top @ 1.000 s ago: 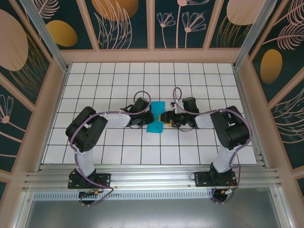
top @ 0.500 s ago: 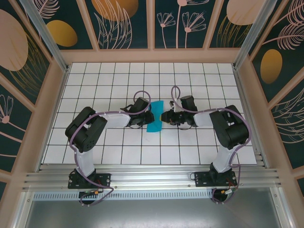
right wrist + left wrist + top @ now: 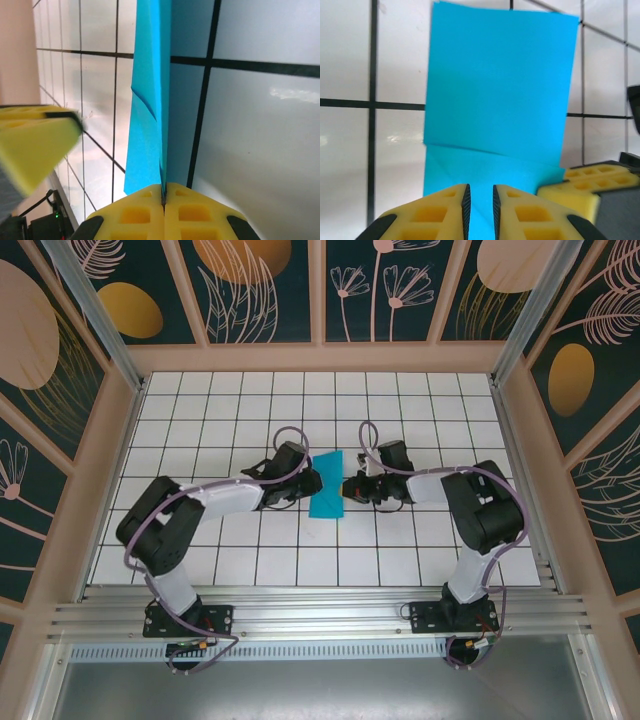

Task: Fold a paper plane with a square sheet of paper (pick it up from the middle)
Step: Turn over the paper at the center of the table.

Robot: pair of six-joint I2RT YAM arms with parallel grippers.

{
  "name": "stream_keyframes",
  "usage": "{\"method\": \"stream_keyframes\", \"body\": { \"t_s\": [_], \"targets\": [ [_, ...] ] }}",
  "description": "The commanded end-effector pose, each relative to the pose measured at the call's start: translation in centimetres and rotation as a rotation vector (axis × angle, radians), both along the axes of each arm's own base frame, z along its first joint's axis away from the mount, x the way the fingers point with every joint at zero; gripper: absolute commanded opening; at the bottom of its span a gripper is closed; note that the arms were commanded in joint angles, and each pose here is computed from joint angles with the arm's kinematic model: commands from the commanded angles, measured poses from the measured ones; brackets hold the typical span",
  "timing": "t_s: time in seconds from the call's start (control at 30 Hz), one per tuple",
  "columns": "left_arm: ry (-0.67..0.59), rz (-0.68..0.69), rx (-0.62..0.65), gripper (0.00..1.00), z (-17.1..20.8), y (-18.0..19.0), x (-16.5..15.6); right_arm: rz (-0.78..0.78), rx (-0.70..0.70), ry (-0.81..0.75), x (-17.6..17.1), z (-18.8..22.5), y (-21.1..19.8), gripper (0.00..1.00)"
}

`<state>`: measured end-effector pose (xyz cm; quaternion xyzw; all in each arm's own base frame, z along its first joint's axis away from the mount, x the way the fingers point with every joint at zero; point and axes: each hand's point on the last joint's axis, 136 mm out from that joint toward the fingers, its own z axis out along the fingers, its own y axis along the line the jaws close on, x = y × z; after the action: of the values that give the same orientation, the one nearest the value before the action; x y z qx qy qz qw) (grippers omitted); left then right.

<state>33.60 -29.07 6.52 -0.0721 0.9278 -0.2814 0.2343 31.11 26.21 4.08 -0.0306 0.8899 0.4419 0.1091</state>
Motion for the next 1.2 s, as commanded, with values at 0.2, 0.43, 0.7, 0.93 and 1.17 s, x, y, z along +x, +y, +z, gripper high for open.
{"method": "stream_keyframes", "body": {
  "t_s": [0.2, 0.43, 0.7, 0.93, 1.17],
  "targets": [
    [-0.149, 0.249, 0.047, 0.26, 5.1, 7.9, 0.7, -0.135, -0.567, -0.22, 2.4, 7.0, -5.7, 0.0],
    [-0.218, 0.395, 0.06, 0.3, 6.5, 12.1, 0.0, -0.319, -1.162, -0.201, 0.6, 10.6, -13.4, 0.0],
    [-0.264, 0.522, 0.085, 0.34, 7.2, 15.8, -1.4, -0.182, -1.243, -0.06, -2.5, 5.1, -8.9, 0.02],
    [-0.306, 0.573, 0.111, 0.39, 8.1, 17.8, -2.2, 0.018, -1.029, 0.01, -3.4, 0.8, 2.6, 0.25],
    [-0.302, 0.531, 0.119, 0.4, 8.3, 17.6, -2.5, 0.089, -0.636, -0.031, -3.1, 4.1, 10.5, 0.51]
  ]
}}
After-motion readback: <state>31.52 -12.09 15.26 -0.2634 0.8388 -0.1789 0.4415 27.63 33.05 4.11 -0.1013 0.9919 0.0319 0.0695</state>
